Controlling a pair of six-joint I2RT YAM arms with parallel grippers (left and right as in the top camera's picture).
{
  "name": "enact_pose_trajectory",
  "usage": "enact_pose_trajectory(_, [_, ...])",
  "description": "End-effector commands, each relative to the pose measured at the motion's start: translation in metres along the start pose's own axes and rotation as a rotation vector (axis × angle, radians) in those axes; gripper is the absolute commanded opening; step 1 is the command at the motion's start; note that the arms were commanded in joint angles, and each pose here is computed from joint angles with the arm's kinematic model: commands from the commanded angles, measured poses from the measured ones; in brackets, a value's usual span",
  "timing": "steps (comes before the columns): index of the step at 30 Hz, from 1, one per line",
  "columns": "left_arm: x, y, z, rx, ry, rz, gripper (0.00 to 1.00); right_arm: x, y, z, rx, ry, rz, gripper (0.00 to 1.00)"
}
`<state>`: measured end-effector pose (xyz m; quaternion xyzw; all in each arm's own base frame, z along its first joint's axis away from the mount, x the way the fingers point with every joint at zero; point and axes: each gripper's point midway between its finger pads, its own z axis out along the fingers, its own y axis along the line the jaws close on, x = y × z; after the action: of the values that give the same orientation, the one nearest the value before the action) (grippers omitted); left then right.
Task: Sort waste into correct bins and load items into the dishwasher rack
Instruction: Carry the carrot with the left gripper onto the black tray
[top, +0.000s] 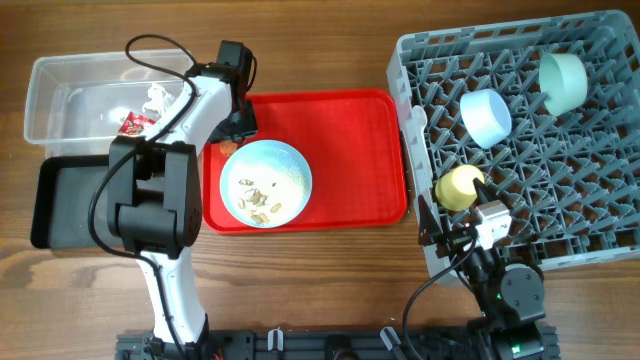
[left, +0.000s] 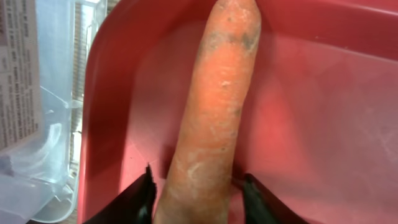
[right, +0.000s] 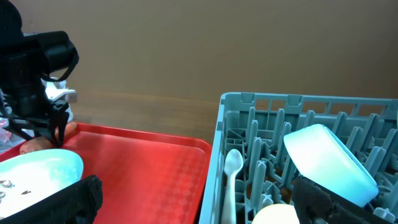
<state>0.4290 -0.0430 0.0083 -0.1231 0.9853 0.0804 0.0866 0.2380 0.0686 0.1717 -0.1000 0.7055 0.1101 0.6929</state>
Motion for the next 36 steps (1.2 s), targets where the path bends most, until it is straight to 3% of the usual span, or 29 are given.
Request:
enact_pose_trajectory(1, [0.003, 0.006, 0.005, -0.031, 0.013, 0.008, 0.29, -0.003, -0.003, -0.001, 0.014, -0.016, -0.014, 1.0])
enact_pose_trajectory(2, [0.004, 0.006, 0.004, -0.031, 0.016, 0.009, 0.24, -0.003, -0.003, -0.001, 0.014, -0.016, -0.014, 1.0])
enact_pose_trajectory(9, [-0.012, 0.018, -0.016, -0.057, -0.041, -0.013, 0.23, -0.003, -0.003, -0.001, 0.014, -0.016, -0.014, 1.0])
enact_pose_trajectory(16, [-0.042, 0.021, -0.116, 0.072, -0.154, -0.063, 0.23, -0.003, -0.003, -0.001, 0.014, -0.016, -0.014, 1.0])
enact_pose_trajectory(19, [-0.035, 0.023, -0.155, 0.137, -0.183, -0.092, 0.23, -0.003, -0.003, -0.001, 0.014, -0.016, -0.014, 1.0])
enact_pose_trajectory(24, [0.0, 0.06, -0.191, 0.107, -0.125, -0.242, 0.19, -0.003, -0.003, -0.001, 0.014, -0.016, -0.014, 1.0])
enact_pose_trajectory(25, [0.009, 0.071, -0.194, 0.092, -0.097, -0.288, 0.13, -0.003, -0.003, -0.001, 0.014, -0.016, -0.014, 1.0])
enact_pose_trajectory(30, [0.035, 0.12, -0.182, -0.022, 0.012, -0.473, 0.04, -0.003, -0.003, -0.001, 0.014, -0.016, -0.014, 1.0])
enact_pose_trajectory(34, [0.054, 0.159, -0.15, -0.128, 0.089, -0.603, 0.06, -0.003, -0.003, -0.001, 0.014, -0.016, -0.014, 1.0])
enact_pose_trajectory(36, [0.064, 0.175, -0.13, -0.15, 0.126, -0.662, 0.12, -0.003, -0.003, -0.001, 0.014, -0.016, -0.014, 1.0])
